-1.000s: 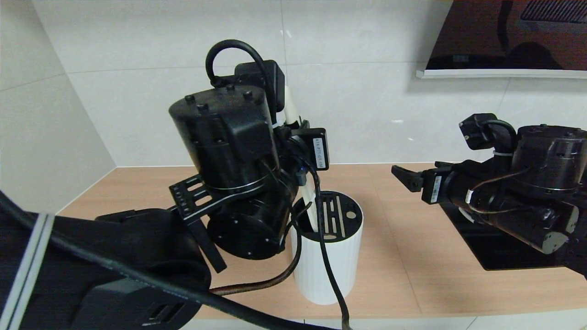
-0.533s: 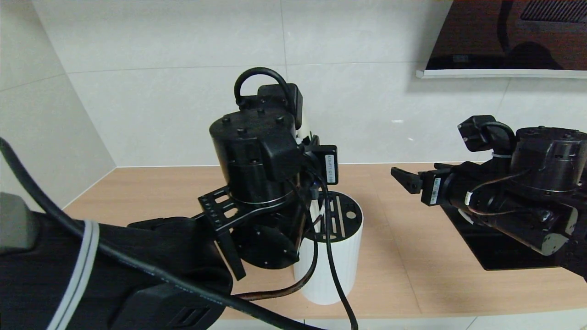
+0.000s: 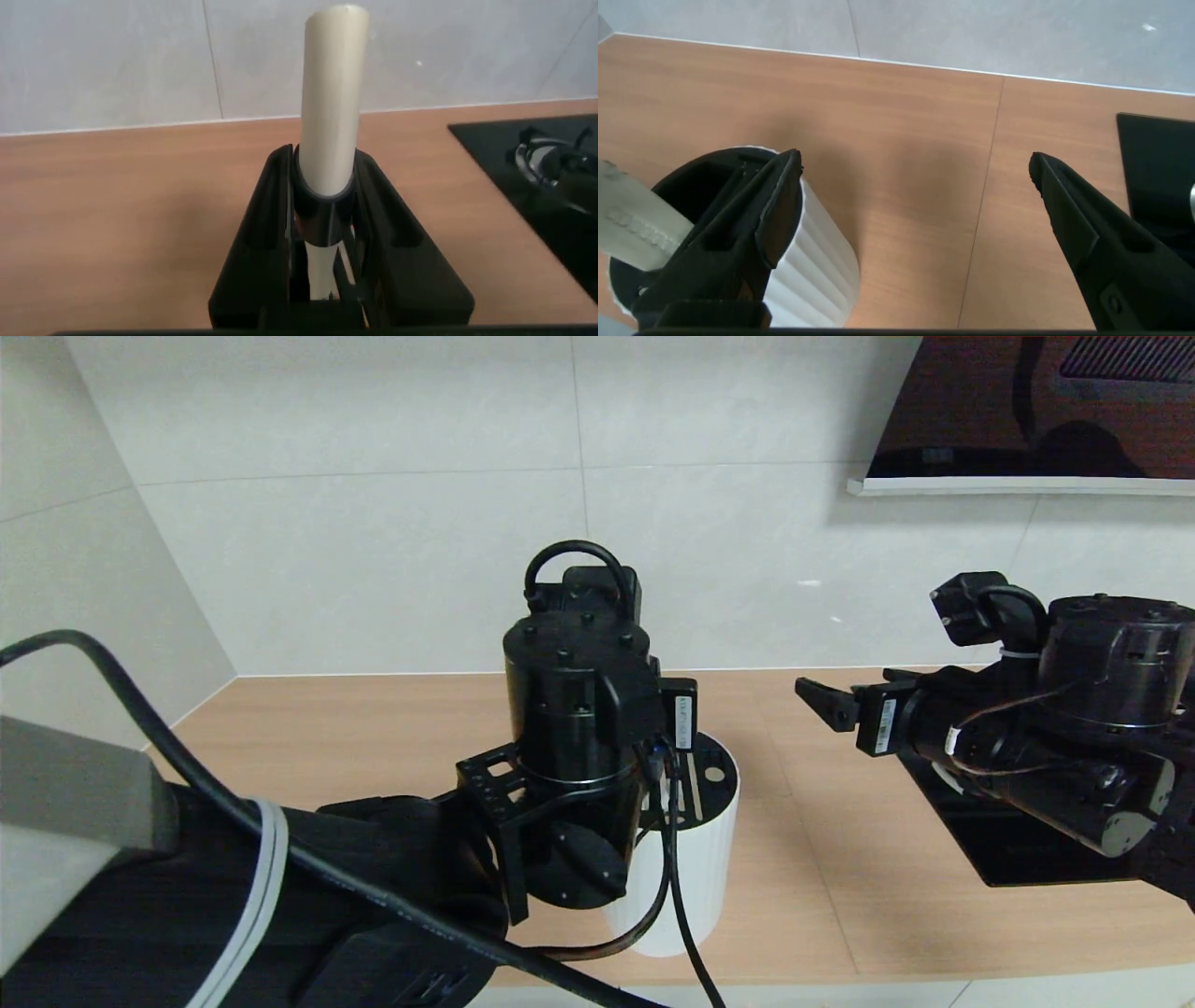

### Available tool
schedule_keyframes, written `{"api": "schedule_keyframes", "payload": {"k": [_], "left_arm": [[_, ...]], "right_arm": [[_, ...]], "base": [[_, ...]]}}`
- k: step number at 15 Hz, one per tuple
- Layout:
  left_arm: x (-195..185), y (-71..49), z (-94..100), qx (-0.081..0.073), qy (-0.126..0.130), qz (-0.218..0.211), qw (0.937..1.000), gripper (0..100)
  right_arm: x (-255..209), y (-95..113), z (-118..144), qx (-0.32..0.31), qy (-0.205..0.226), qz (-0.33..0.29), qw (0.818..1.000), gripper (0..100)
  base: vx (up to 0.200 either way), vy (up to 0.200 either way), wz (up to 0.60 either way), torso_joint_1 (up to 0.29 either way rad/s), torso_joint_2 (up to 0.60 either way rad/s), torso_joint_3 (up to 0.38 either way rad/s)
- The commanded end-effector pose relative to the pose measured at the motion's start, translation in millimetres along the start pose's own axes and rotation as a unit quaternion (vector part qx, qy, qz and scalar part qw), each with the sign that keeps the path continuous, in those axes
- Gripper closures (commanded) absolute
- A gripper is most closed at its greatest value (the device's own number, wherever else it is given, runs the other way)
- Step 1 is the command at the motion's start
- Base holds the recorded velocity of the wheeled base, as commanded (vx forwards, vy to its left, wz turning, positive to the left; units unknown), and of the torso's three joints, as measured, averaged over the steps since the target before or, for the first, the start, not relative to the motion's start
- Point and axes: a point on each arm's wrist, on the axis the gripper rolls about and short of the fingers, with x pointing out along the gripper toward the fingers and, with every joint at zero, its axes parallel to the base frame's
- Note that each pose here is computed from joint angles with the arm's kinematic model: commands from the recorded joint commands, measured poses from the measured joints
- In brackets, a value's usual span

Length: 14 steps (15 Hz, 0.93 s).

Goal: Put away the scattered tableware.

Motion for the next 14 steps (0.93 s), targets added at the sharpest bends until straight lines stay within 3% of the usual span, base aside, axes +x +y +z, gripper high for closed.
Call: {"api": "schedule_keyframes", "payload": {"k": [1, 4, 5, 7, 13, 14], "left_arm": [[2, -2.6, -11.2, 0.009, 0.013, 0.000, 0.9999, 100], [4, -3.5, -21.7, 0.020, 0.024, 0.000, 0.9995, 100], [2, -2.5, -28.7, 0.034, 0.039, 0.001, 0.9987, 100], [-1, -3.7, -33.6, 0.046, 0.052, -0.002, 0.9976, 100], [-2, -3.8, -35.8, 0.049, 0.056, -0.004, 0.9972, 100], [-2, -3.8, -35.7, 0.049, 0.055, -0.004, 0.9973, 0]], "right_arm": [[1, 0, -1, 0.000, 0.002, 0.000, 1.000, 0], [0, 0, -1, -0.001, 0.003, 0.000, 1.000, 0], [0, 0, -1, -0.001, 0.003, 0.000, 1.000, 0], [1, 0, -2, -0.001, 0.003, 0.000, 1.000, 0], [1, 1, -3, -0.002, 0.006, 0.001, 1.000, 0], [1, 1, -3, -0.002, 0.006, 0.001, 1.000, 0]], "base": [[0.000, 0.000, 0.00, 0.000, 0.00, 0.000], [0.000, 0.000, 0.00, 0.000, 0.00, 0.000], [0.000, 0.000, 0.00, 0.000, 0.00, 0.000], [0.000, 0.000, 0.00, 0.000, 0.00, 0.000], [0.000, 0.000, 0.00, 0.000, 0.00, 0.000], [0.000, 0.000, 0.00, 0.000, 0.00, 0.000]]}}
